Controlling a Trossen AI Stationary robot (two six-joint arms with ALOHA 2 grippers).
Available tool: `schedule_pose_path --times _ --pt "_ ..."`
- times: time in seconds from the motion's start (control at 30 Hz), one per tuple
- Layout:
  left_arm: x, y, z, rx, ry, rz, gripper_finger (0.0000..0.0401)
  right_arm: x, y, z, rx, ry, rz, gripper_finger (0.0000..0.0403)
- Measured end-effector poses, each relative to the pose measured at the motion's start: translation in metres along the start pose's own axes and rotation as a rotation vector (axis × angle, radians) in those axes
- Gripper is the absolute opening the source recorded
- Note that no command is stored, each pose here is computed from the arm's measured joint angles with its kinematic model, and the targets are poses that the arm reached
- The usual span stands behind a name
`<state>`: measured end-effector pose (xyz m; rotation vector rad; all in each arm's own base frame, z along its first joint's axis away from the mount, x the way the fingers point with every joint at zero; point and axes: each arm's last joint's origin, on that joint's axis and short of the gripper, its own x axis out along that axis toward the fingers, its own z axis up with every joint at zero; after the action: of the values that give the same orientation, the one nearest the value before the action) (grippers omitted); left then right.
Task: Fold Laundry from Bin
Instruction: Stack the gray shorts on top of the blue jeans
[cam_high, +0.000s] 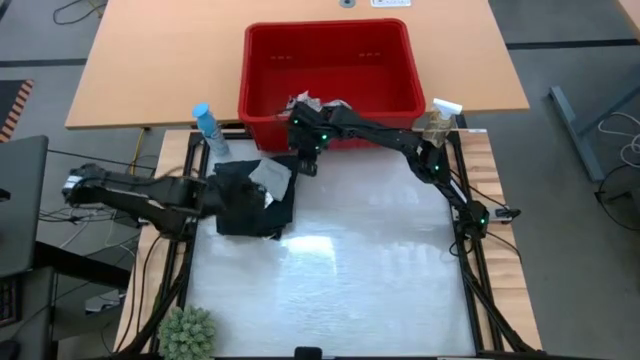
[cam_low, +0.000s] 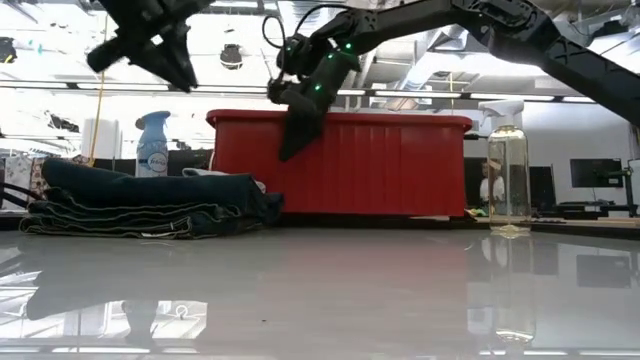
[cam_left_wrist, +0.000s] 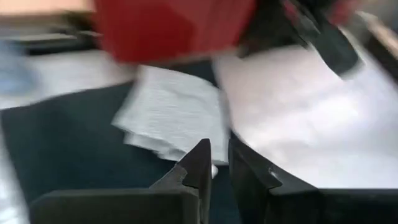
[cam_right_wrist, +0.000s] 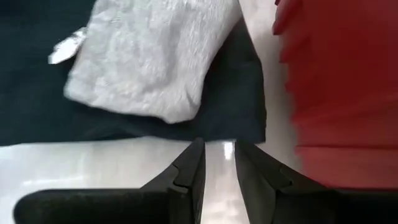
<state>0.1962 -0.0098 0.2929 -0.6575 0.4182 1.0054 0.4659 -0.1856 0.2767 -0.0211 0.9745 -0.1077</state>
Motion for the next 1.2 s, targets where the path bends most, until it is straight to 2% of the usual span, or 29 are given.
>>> schedule_pose_path --times 0.1,0.3,0.5,0.57,0.67,0.8,0.9,1.03,1.2 --pt "0.008 0.016 0.011 0.005 0.059 -0.094 0.0066 -0.014 0.000 -0.001 0.019 0.005 0.033 0.0114" --pt "0.035 0.055 0.014 -0.043 0.054 -0.084 0.0106 -0.031 0.006 0.002 0.056 -0.012 0.070 0.0114" --pt "0.059 0.072 0.006 -0.119 0.091 -0.079 0.0144 -0.034 0.004 0.006 0.051 -0.081 0.074 0.0114" --pt "0.065 0.074 0.004 -0.133 0.120 -0.090 0.0148 -0.036 0.000 0.006 0.051 -0.099 0.118 0.0114" --pt "0.071 0.080 0.001 -0.137 0.153 -0.089 0.0149 -0.021 -0.012 0.001 0.037 -0.120 0.194 0.0114" --pt "0.080 0.086 0.007 -0.128 0.138 -0.053 0.0149 0.007 -0.026 -0.010 0.059 -0.135 0.373 0.0114" --pt "0.089 0.091 0.016 -0.129 0.129 -0.078 0.0149 0.002 -0.037 -0.012 0.104 -0.180 0.448 0.0114" --pt "0.106 0.097 0.024 -0.119 0.146 -0.094 0.0149 0.000 -0.040 -0.013 0.125 -0.184 0.471 0.0114" --pt "0.131 0.108 0.020 -0.120 0.257 -0.035 0.0149 -0.007 -0.034 -0.010 0.121 -0.188 0.480 0.0114"
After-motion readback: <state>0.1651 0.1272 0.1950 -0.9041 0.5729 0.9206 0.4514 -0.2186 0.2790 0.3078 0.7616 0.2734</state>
